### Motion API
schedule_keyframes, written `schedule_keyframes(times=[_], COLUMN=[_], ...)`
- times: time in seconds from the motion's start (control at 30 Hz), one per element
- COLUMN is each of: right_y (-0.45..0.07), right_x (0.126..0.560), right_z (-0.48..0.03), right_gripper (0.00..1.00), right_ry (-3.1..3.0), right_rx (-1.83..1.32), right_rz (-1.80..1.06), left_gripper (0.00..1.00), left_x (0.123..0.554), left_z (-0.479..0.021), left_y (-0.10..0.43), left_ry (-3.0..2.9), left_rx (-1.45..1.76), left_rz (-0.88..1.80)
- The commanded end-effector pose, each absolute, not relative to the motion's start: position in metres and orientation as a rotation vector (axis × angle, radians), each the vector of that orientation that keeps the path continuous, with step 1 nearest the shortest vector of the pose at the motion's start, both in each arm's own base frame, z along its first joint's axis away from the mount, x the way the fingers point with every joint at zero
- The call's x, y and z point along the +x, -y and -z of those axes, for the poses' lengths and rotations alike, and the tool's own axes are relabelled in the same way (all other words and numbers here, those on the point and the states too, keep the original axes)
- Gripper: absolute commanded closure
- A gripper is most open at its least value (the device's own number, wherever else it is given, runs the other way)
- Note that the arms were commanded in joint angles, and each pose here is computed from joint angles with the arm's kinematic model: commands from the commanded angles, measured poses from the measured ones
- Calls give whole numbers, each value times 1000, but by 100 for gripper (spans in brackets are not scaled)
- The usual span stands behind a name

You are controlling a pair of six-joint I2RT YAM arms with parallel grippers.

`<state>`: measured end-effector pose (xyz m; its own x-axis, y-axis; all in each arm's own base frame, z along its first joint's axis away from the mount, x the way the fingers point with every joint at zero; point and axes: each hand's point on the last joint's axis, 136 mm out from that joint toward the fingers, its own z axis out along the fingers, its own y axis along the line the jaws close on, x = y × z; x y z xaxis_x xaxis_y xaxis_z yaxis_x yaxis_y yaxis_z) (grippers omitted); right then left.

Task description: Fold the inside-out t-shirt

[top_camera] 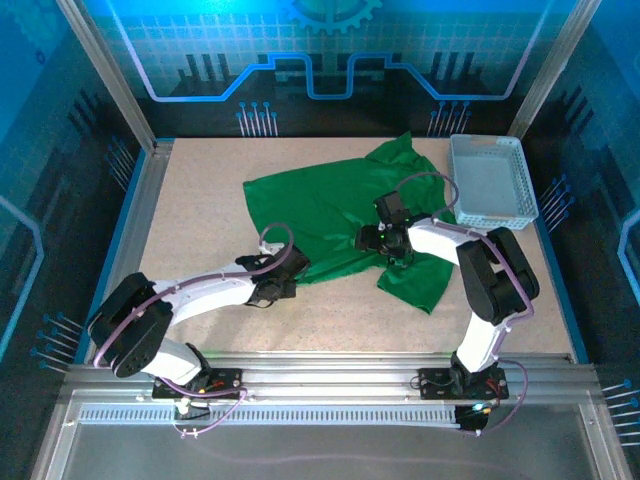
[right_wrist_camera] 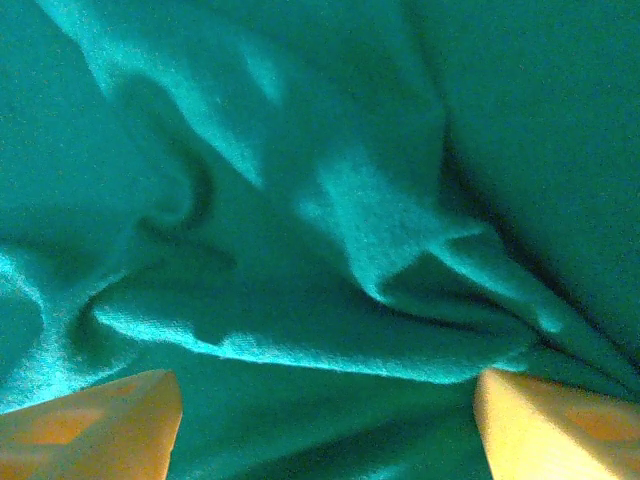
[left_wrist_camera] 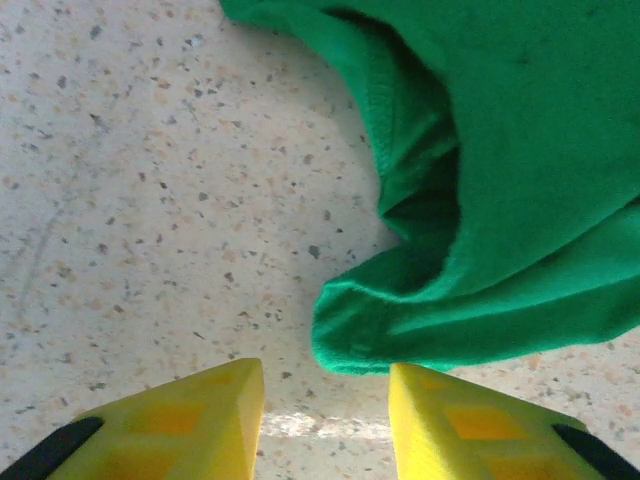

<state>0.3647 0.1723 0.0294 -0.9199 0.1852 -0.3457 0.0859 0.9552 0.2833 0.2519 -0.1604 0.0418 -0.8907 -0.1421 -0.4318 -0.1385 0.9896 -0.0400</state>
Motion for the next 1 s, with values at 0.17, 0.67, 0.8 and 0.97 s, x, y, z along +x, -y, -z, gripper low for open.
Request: schedule_keyframes(times=[0.17,0.67,0.8,0.97], right_y=[-161,-146,-137,-132], right_x=[354,350,345,338], right_z=[-46,-61,-66,-67], right_gripper=[21,21,21,21], right_ry=[-2740,-2709,-2698,-2695], right_rx=[157,183,195,201], right_rz=[-346,-303,-284,-269], left_gripper=[60,81,84,90], left_x=[245,253,261,269], left_z=[-20,-9,-10,-14], left_y=[179,159,152,146], left_ry=[-2757,-2758,-2743,-2720], left_rx=[-206,-250,-270,-270], left_rz=[100,-43,-46,-55])
